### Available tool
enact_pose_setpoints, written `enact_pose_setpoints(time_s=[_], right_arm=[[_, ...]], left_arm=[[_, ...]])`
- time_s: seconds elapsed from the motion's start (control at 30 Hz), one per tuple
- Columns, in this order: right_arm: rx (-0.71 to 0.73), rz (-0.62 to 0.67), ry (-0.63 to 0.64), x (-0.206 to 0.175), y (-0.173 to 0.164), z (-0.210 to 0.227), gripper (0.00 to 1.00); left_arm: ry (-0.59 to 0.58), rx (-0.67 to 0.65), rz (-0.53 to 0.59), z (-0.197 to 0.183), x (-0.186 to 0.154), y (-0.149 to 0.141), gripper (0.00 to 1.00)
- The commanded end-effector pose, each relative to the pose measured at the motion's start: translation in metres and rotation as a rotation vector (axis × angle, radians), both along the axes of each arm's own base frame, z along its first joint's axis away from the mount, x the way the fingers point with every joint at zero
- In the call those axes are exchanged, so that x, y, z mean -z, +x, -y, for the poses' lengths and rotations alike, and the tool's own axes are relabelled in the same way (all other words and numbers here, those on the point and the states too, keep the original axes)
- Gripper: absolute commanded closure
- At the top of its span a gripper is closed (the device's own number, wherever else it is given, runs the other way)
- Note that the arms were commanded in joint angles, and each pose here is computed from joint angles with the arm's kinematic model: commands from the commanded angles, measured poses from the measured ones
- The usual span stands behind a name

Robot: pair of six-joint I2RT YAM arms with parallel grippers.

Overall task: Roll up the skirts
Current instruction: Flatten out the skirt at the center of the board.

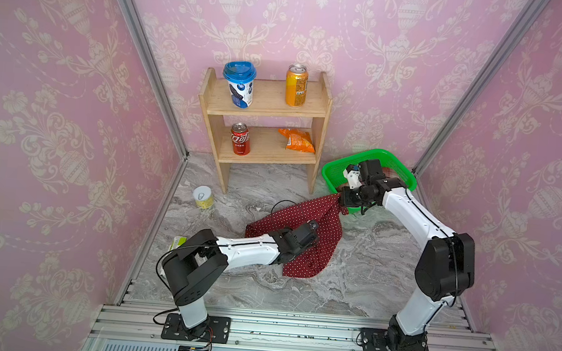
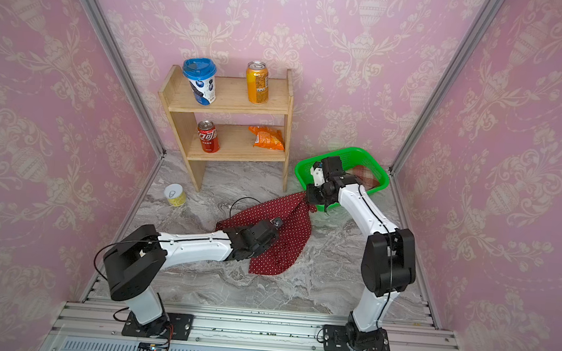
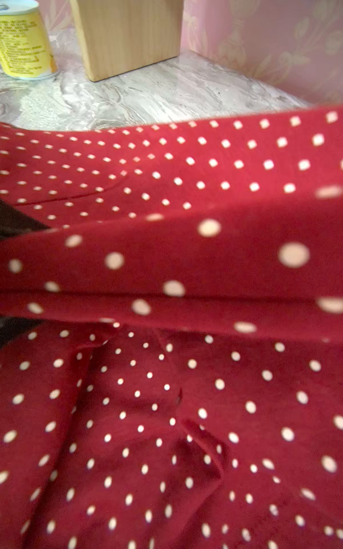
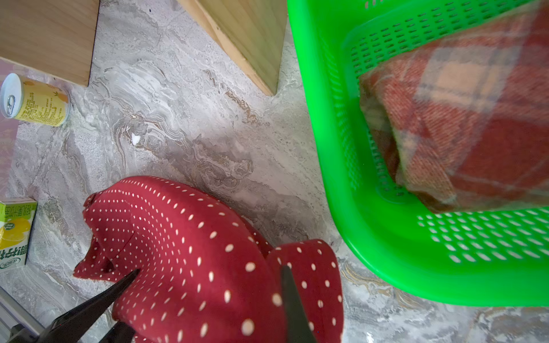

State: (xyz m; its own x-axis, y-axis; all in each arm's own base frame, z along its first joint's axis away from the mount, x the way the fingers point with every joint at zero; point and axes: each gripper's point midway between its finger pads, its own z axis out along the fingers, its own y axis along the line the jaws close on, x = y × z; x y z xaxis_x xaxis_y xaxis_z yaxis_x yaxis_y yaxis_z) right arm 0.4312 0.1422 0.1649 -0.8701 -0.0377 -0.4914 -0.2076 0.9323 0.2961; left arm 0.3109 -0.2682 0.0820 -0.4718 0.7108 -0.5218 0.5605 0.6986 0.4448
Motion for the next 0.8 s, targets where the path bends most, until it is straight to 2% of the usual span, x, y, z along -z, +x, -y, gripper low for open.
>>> enact_pose_setpoints(time_s=[0.0, 0.1, 0.23, 0.33, 0.4, 0.5, 0.63, 0.77], right_arm=[[0.029, 0.025, 0.0, -0.019, -0.007, 0.01, 1.0], [0.032, 0.044, -0.011, -0.032, -0.012, 0.013, 1.0], [0.036, 0.091, -0.018, -0.057, -0.022, 0.018, 1.0], [0.021, 0.129, 0.022, -0.078, -0.028, 0.013, 1.0], [0.01, 0.139, 0.053, -0.086, -0.03, 0.008, 1.0], [-0.007, 0.136, 0.077, -0.085, -0.033, -0.001, 1.0], [-0.017, 0.113, 0.086, -0.07, -0.036, -0.006, 1.0], [-0.019, 0.087, 0.078, -0.054, -0.036, -0.006, 1.0]], left_arm=[[-0.018, -0.036, 0.069, -0.011, -0.033, 0.003, 0.84], [-0.032, -0.035, 0.145, -0.015, -0.065, 0.007, 0.89], [-0.092, -0.019, 0.272, -0.018, -0.129, 0.012, 0.9], [-0.131, 0.016, 0.28, -0.012, -0.151, 0.01, 0.87], [-0.139, 0.03, 0.249, -0.005, -0.142, 0.01, 0.84], [-0.177, 0.054, 0.179, 0.011, -0.109, 0.009, 0.77], [-0.232, 0.074, 0.102, 0.031, -0.067, 0.008, 0.72], [-0.223, 0.091, 0.035, 0.046, -0.035, 0.01, 0.64]])
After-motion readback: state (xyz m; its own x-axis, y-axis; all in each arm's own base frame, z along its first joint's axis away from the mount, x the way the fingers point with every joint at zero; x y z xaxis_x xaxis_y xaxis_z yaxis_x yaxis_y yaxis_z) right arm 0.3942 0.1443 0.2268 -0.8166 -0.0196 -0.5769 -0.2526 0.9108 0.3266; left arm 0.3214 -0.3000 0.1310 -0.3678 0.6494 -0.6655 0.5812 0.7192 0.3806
